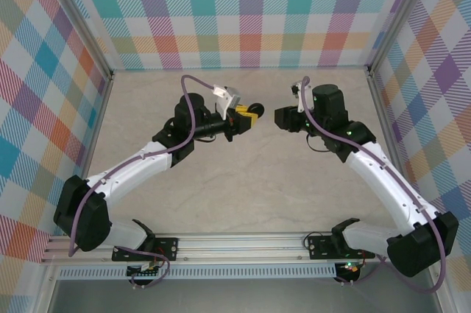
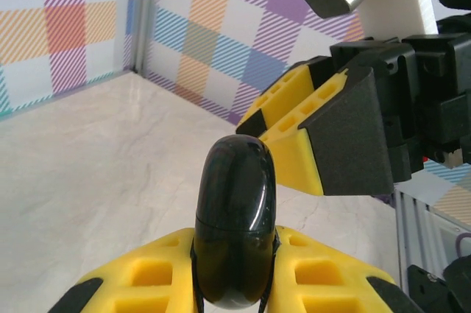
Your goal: Insert wireless bluetooth earbuds into charging case
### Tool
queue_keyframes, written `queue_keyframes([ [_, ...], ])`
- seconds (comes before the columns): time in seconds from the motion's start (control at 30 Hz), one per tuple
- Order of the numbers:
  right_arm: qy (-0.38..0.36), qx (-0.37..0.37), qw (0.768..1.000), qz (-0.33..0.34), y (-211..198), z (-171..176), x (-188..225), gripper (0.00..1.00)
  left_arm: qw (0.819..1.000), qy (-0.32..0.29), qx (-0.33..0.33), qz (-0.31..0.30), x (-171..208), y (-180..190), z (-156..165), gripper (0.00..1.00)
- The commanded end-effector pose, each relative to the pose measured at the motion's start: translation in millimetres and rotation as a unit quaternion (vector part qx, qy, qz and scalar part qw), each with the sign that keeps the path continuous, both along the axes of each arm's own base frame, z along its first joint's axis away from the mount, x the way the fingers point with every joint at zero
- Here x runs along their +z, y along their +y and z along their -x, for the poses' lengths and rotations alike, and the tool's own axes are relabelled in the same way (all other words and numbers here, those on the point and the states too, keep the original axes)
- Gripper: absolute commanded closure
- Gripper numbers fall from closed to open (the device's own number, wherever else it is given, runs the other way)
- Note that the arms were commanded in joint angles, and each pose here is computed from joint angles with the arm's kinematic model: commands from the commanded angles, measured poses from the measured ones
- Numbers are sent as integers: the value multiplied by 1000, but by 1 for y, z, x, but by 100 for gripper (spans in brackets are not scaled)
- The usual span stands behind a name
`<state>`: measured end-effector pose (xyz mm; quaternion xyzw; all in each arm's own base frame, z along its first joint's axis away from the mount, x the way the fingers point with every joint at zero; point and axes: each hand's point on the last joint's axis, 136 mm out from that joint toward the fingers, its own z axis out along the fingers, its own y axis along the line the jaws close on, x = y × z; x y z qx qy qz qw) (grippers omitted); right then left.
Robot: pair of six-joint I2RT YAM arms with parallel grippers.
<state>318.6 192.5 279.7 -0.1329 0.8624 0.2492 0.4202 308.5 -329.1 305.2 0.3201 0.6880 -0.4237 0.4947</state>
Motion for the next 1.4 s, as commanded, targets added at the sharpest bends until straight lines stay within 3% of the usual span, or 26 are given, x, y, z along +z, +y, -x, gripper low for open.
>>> queue_keyframes([
  [0.0,13,-20,999,27,-10,0,-11,56,998,40,39,-20,-17,6,-14,94],
  [0.37,17,11,999,35,-8,14,-35,53,979,172,93,-65,-79,6,-33,94],
  [0.5,24,9,999,42,-9,14,-41,52,962,223,130,-91,-108,11,-42,92],
  [0.7,29,15,999,37,-6,14,-44,52,937,302,131,-119,-153,2,-45,94],
  [1.37,39,19,998,51,-5,10,-51,51,887,393,170,-173,-243,-1,-65,89],
])
